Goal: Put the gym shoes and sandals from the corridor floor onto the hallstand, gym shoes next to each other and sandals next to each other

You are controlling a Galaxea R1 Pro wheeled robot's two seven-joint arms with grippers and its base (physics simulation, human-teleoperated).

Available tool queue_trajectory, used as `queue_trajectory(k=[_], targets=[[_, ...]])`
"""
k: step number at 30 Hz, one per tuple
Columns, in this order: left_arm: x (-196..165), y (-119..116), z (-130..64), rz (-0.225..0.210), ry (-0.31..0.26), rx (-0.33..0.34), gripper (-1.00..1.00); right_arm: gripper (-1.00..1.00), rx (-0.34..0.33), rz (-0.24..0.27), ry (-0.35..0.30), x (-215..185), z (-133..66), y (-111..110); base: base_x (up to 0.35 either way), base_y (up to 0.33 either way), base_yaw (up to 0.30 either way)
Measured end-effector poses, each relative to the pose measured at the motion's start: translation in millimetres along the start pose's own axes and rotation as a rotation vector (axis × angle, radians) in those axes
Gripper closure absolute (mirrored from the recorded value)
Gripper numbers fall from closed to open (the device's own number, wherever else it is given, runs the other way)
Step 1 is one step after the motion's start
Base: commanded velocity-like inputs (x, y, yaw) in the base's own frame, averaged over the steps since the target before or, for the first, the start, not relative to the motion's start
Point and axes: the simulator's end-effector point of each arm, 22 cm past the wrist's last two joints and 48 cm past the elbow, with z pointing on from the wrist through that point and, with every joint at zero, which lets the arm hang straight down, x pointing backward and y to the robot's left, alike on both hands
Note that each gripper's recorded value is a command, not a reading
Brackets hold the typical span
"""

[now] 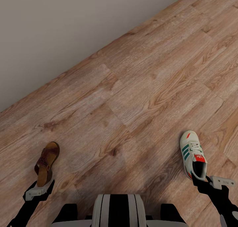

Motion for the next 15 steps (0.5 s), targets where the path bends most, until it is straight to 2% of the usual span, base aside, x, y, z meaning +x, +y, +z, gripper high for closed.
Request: queue_trajectory(k=[15], targets=[[1.7, 2.1, -0.4, 0.003, 0.005, -0.001, -1.00, 1.00, 0.000, -0.002, -0.001, -0.7, 0.3, 0.2, 0.000, 0.000, 0.000]])
